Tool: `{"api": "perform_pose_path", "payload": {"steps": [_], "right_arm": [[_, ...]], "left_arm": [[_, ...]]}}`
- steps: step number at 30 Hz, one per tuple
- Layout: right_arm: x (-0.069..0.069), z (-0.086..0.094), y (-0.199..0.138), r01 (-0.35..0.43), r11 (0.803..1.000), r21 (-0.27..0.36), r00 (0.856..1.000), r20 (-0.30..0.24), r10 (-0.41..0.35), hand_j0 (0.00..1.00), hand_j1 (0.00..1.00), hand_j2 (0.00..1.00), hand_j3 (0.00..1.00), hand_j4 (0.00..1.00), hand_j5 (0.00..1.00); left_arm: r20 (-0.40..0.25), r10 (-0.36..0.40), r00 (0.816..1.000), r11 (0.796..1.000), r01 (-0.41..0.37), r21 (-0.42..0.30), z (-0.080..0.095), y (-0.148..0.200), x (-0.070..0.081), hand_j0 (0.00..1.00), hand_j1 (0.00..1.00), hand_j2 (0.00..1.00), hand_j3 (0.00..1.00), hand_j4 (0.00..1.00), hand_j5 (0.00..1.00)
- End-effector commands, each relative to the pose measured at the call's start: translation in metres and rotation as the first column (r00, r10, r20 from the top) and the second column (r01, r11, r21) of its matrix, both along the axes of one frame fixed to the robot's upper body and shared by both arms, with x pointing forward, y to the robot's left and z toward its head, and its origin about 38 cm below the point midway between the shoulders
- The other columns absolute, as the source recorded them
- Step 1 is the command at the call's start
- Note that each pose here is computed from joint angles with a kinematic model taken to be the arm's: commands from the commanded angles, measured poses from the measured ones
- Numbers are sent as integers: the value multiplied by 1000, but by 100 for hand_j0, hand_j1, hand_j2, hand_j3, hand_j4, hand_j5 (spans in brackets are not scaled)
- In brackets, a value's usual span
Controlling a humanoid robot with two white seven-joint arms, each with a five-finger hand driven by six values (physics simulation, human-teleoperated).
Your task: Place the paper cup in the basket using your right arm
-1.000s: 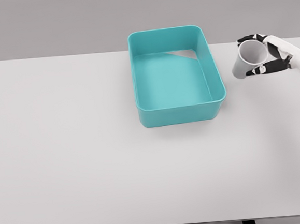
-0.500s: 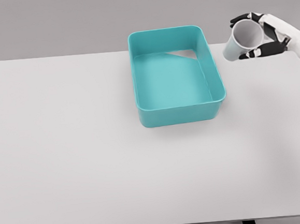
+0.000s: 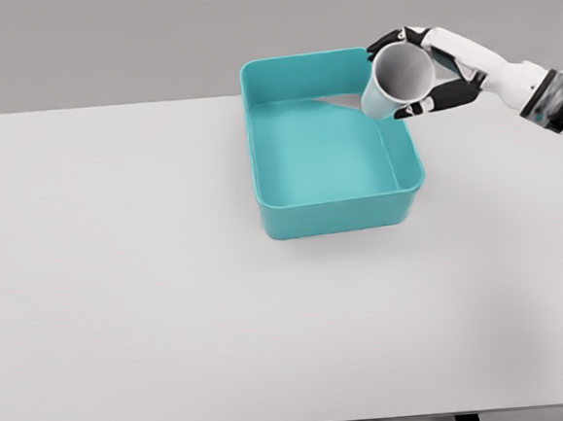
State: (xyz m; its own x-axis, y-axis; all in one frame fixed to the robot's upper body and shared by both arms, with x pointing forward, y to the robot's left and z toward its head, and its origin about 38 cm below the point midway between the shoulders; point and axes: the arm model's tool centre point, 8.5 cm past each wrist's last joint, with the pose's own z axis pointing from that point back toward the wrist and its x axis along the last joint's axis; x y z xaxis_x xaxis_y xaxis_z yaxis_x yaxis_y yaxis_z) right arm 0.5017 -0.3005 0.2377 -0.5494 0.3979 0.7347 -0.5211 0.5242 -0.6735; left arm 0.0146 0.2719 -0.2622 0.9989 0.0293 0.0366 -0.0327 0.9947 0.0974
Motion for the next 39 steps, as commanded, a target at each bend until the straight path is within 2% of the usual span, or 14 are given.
{"api": "perform_pose_path", "payload": {"steps": [1,5,9,14,16,20,26,27,28,32,35,37,38,39], "right_arm": [[2,-5,19,-24,1000,-16,1000,5,24,70,70,70,70,70,70],[5,-14,38,-33,997,-65,999,9,34,70,70,70,70,70,70],[6,-23,62,-55,986,-158,998,31,61,71,71,71,71,71,71],[10,-19,81,-37,948,-316,995,75,64,71,71,71,71,71,71],[13,-15,92,-12,918,-396,993,103,58,72,72,72,72,72,72],[11,0,100,47,877,-479,988,153,31,72,72,72,72,72,72],[11,5,114,144,777,-613,972,235,5,73,73,73,73,73,73],[10,3,118,149,760,-633,970,244,13,73,73,73,73,73,73],[10,2,128,145,758,-636,968,250,24,73,73,73,73,73,73],[7,-13,155,127,713,-689,967,245,64,73,73,73,73,73,73],[7,-19,160,156,658,-737,960,269,74,73,73,73,73,73,73],[9,-17,155,182,650,-737,962,271,38,76,76,76,76,76,76],[9,-17,155,188,650,-737,962,271,28,83,83,83,83,83,83],[10,-16,153,194,647,-737,962,273,23,100,100,100,100,100,100]], "left_arm": [[0,0,1000,1000,0,0,0,0,0,100,100,100,100,100,100],[0,0,1000,1000,0,0,0,0,0,100,100,100,100,100,100],[1,0,1000,1000,0,0,0,0,0,100,100,100,100,100,100],[0,0,1000,1000,0,0,0,0,0,100,100,100,100,100,100],[0,0,1000,1000,0,0,0,0,0,100,100,100,100,100,100],[1,0,1000,1000,0,0,0,0,0,100,100,100,100,100,100],[0,0,1000,1000,0,0,0,0,0,100,100,100,100,100,100],[1,0,1000,1000,0,0,0,0,0,100,100,100,100,100,100],[0,0,1000,1000,0,0,0,0,0,100,100,100,100,100,100],[0,0,1000,1000,0,0,0,0,0,100,100,100,100,100,100],[0,0,1000,1000,0,0,0,0,0,100,100,100,100,100,100],[0,0,1000,1000,0,0,0,0,0,100,100,100,100,100,100],[0,0,1000,1000,0,0,0,0,0,100,100,100,100,100,100],[0,0,1000,1000,0,0,0,0,0,100,100,100,100,100,100]]}}
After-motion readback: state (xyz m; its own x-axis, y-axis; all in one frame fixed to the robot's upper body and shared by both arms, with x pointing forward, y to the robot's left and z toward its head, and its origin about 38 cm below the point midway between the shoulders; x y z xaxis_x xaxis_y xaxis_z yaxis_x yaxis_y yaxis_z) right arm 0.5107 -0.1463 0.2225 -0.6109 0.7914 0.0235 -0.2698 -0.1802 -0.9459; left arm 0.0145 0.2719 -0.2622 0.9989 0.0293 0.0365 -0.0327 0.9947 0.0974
